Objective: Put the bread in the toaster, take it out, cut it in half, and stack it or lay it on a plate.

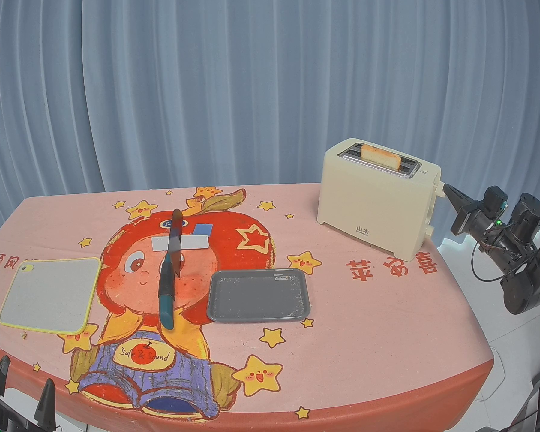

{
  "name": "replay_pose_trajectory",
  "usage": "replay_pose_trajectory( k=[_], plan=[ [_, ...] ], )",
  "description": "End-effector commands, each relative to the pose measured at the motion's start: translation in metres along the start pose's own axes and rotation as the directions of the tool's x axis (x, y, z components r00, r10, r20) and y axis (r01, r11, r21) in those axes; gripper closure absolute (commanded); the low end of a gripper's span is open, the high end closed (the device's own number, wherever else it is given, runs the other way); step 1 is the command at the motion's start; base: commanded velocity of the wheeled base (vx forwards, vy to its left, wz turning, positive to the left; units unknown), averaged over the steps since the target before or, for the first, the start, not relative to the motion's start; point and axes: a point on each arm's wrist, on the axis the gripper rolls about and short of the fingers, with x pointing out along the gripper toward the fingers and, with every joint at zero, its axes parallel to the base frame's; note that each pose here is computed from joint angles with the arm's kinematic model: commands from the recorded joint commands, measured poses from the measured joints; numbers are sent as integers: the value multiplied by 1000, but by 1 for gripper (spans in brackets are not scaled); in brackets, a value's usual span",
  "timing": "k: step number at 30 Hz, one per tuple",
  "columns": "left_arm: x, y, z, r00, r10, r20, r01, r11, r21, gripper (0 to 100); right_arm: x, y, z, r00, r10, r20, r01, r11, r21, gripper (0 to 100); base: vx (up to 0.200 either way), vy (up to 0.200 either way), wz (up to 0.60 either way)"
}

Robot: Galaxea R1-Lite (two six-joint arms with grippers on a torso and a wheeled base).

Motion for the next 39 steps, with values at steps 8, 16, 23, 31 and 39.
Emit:
replay_pose_trajectory(
  k=[8, 16, 23, 31, 39],
  plan=[
    [1, 0, -5, 1000, 1, -18, -1, 1000, 0, 0, -2, -3, -14, 999, -10, -42, 10, 1000, 6, 100, 0, 0, 0],
    [1, 0, -5, 1000, 1, -18, -1, 1000, 0, 0, -3, -3, -24, 997, -10, -80, 11, 1000, 12, 100, 0, 0, 0],
    [1, 0, -5, 1000, 0, -18, 0, 1000, 0, 0, -5, -1, -29, 995, -7, -102, 9, 1000, 18, 100, 0, 0, 0],
    [1, 0, -5, 1000, 1, -18, -1, 1000, 0, 0, -7, -1, -35, 992, -8, -125, 11, 1000, 25, 100, 0, 0, 0],
    [1, 0, -5, 1000, 1, -18, -1, 1000, 0, 0, -7, -3, -40, 990, -13, -141, 17, 999, 28, 100, 0, 0, 0]
  ],
)
